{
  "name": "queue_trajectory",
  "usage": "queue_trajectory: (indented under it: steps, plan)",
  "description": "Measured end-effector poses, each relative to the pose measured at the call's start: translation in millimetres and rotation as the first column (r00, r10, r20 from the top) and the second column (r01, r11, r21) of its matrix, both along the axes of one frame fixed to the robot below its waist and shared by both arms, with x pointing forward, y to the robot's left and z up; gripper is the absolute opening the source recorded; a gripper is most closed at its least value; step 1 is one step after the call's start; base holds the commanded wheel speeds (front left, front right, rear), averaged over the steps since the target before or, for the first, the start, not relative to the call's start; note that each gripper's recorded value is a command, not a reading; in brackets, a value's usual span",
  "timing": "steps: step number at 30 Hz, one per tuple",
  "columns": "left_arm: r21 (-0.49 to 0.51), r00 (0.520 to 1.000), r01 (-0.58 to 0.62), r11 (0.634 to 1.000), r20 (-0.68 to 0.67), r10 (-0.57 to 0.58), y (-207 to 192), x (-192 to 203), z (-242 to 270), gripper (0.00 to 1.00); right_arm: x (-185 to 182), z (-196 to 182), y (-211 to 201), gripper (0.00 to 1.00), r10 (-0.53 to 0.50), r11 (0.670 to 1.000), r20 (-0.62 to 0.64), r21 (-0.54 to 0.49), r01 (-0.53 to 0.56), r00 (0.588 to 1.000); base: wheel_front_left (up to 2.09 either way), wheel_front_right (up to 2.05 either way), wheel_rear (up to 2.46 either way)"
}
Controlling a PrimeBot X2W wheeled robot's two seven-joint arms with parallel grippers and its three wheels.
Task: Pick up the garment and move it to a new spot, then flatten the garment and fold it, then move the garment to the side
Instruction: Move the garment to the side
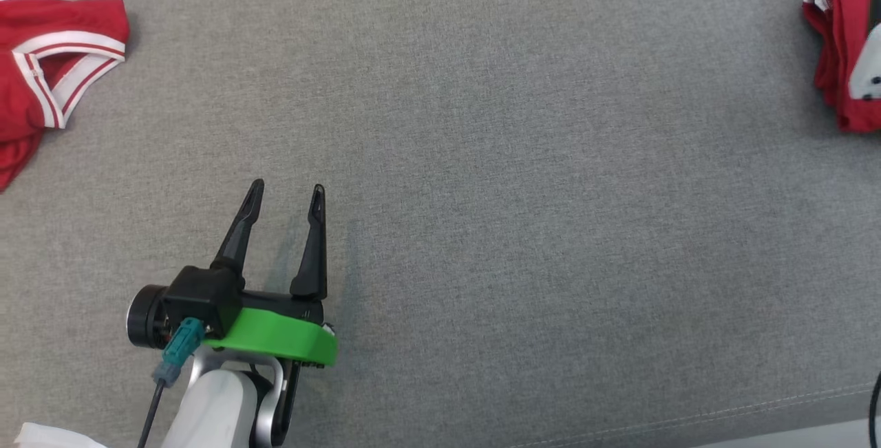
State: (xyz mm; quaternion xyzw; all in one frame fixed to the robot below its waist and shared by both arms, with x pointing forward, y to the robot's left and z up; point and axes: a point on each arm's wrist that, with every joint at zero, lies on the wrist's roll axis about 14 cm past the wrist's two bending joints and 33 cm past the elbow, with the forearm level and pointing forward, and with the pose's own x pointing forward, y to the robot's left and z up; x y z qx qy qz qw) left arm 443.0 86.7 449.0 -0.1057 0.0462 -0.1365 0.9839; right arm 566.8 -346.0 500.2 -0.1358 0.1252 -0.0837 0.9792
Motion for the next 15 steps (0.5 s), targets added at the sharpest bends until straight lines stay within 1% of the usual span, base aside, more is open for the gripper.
queue_trajectory:
  steps: [5,7,10,15]
  plan:
    - [-0.003,0.998,-0.055,0.999,0.027,0.055,15,1,11,1.0,6,13,52,1.0,0.11,0.993,0.073,0.035,-0.113,0.991,0.0,0.0,0.0]
    - [-0.005,0.996,-0.084,0.996,0.035,0.084,22,-1,16,1.0,4,16,78,1.0,0.152,0.985,0.101,0.069,-0.16,0.983,0.0,0.0,0.0]
    - [-0.013,0.991,-0.127,0.992,0.043,0.127,33,-5,22,1.0,-5,21,108,1.0,0.21,0.971,0.134,0.09,-0.223,0.969,0.0,0.0,0.0]
    - [-0.023,0.98,-0.197,0.98,0.037,0.198,52,-21,26,1.0,-27,34,149,1.0,0.264,0.941,0.222,0.157,-0.301,0.939,0.0,0.0,0.0]
